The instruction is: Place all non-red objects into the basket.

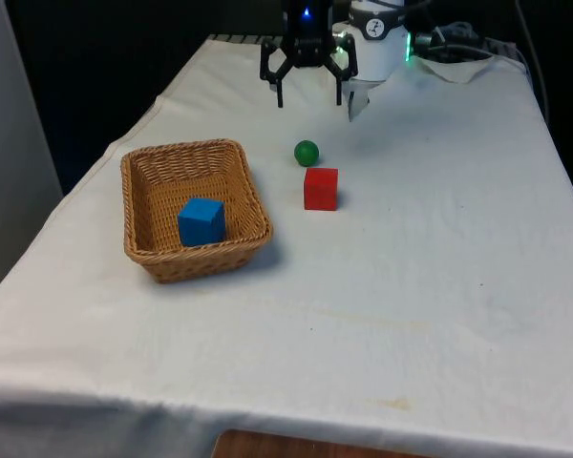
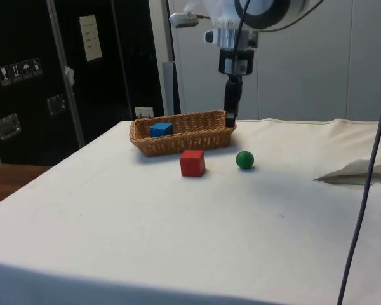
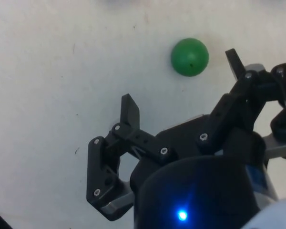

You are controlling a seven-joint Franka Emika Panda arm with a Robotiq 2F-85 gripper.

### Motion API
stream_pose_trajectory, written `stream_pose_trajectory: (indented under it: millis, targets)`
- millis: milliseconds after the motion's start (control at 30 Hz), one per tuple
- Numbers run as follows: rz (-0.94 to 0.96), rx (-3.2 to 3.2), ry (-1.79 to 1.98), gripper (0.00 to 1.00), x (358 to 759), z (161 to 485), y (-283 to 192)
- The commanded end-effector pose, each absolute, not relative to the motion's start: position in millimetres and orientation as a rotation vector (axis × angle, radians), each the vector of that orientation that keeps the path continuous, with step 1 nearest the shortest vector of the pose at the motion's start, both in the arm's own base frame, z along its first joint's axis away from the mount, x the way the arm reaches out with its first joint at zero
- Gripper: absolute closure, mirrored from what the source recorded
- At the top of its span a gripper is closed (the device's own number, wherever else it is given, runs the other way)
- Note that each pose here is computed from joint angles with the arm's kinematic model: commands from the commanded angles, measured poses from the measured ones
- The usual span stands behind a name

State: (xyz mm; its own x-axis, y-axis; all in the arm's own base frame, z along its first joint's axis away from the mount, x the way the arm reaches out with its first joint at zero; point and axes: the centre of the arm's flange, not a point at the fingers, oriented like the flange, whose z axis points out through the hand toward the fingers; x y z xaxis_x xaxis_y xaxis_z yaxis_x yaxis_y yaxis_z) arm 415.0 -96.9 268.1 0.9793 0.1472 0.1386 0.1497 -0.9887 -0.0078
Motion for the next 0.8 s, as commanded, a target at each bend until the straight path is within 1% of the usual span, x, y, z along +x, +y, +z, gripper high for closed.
stream_pose_trajectory:
  millis: [0,333,500,533,733,767]
  targets:
    - [-0.236,-3.102,-0.238,0.0,412,268,-96]
    - [-0.192,-3.114,-0.239,0.0,401,245,-93]
    - [-0.161,-3.124,-0.239,0.0,400,234,-90]
    - [-0.145,-3.134,-0.239,0.0,402,236,-94]
    - [-0.122,-3.134,-0.234,0.0,401,219,-82]
    - [-0.102,-3.148,-0.232,0.0,403,218,-87]
